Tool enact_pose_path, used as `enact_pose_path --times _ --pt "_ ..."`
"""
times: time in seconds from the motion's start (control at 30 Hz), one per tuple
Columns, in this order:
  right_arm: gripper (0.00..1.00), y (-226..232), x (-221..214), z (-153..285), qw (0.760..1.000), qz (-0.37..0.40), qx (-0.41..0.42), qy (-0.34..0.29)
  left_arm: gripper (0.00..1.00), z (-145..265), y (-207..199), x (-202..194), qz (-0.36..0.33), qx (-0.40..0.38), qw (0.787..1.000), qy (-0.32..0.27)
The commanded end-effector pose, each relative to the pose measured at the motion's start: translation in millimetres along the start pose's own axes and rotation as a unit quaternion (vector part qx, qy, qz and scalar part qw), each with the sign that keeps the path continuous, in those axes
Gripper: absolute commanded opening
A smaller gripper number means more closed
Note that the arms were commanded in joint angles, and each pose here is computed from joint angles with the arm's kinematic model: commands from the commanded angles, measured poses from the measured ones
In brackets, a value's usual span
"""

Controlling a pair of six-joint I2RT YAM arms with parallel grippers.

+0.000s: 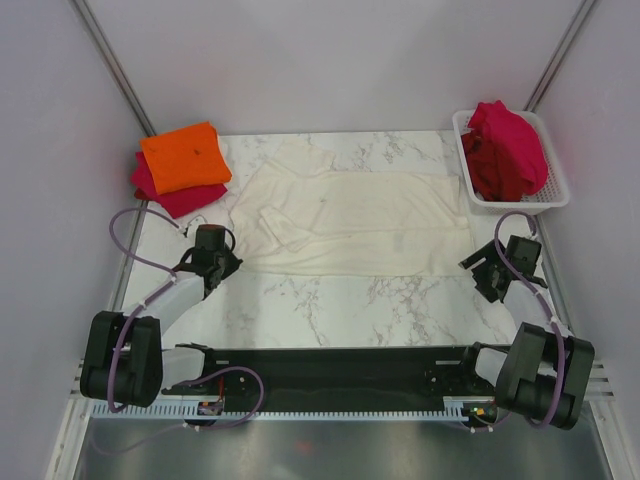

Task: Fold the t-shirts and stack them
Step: Fold the tshirt

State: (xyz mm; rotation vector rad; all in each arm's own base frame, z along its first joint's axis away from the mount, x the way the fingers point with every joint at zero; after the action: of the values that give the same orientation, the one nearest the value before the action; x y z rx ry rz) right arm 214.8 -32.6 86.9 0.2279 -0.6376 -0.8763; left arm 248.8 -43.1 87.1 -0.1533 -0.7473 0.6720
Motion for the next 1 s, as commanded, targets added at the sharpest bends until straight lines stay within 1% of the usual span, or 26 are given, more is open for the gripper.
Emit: enact_pose_path --times 0.0,0.03,0.13,0.17,0.3,0.33,0.4,0.43,0.47,0.53,0.6,0.63,0.67,0.7,0.73,0.77,0.87,0.9,0.97 --pt "0.79 -7 16 -8 0.999 -0.007 -0.015 -0.029 0.02 -4 -9 18 0.029 -0.014 0.998 -0.062" --pt "0.73 -9 17 -12 0.999 -0.011 -0.016 -0.028 0.02 -4 -10 19 0.027 -0.016 0.998 -0.062" --pt "0.67 -12 16 -19 0.999 -0.018 -0.020 -0.022 0.02 -5 -10 17 0.026 -0.016 0.998 -0.057" --pt "0.62 -13 15 -20 0.999 -0.019 -0.019 -0.024 0.02 -6 -10 17 0.026 -0.016 0.998 -0.054" --pt "0.51 -14 10 -23 0.999 -0.023 -0.010 -0.021 0.02 -8 -14 18 0.027 -0.026 0.998 -0.055" --pt "0.46 -15 8 -24 1.000 -0.021 -0.008 -0.019 0.02 -8 -14 18 0.028 -0.027 0.998 -0.054" --pt "0.38 -15 7 -25 1.000 -0.019 -0.006 -0.020 0.02 -9 -14 17 0.028 -0.028 0.998 -0.052" --pt "0.32 -16 7 -25 1.000 -0.016 -0.006 -0.021 0.02 -8 -15 17 0.029 -0.031 0.998 -0.049" --pt "0.16 -15 7 -25 1.000 -0.012 -0.005 -0.021 0.02 -7 -16 16 0.030 -0.035 0.998 -0.048" --pt "0.01 -15 9 -25 1.000 -0.014 -0.007 -0.024 0.02 -4 -19 16 0.032 -0.050 0.997 -0.041" --pt "0.00 -11 16 -20 0.999 -0.021 -0.003 -0.036 0.02 5 -23 17 0.035 -0.069 0.996 -0.040" --pt "0.00 -13 17 -16 0.999 -0.026 -0.016 -0.038 0.02 9 -21 16 0.039 -0.067 0.996 -0.034" --pt "0.00 -11 26 -10 0.998 -0.029 -0.022 -0.053 0.02 13 -17 11 0.039 -0.056 0.997 -0.024" --pt "0.00 -10 33 -2 0.997 -0.029 -0.026 -0.071 0.02 21 -16 14 0.046 -0.058 0.997 -0.032" --pt "0.00 -14 34 3 0.996 -0.030 -0.041 -0.069 0.02 25 -13 16 0.048 -0.050 0.997 -0.037" --pt "0.00 -16 45 10 0.994 -0.038 -0.048 -0.085 0.02 29 -7 12 0.044 -0.034 0.998 -0.026" --pt "0.00 -26 49 18 0.994 -0.054 -0.069 -0.070 0.02 47 -4 13 0.046 -0.038 0.998 -0.027" --pt "0.00 -27 47 18 0.994 -0.060 -0.069 -0.064 0.02 52 1 9 0.050 -0.030 0.998 -0.018" --pt "0.00 -32 39 17 0.993 -0.078 -0.072 -0.055 0.02 61 4 6 0.053 -0.041 0.998 -0.018"
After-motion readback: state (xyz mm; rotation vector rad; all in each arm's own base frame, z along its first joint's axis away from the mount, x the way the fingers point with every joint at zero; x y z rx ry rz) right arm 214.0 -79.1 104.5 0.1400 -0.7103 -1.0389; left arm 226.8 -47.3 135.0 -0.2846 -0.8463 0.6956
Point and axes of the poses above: each gripper's point midway between its finger pads, its own z axis back along the fingers, its own y axis along the line the jaws close on, x = y × z, the point moved 7 cm from there along z, back along the fingers, and after that the axes turned 3 degrees about z, right-handed, at the moved point
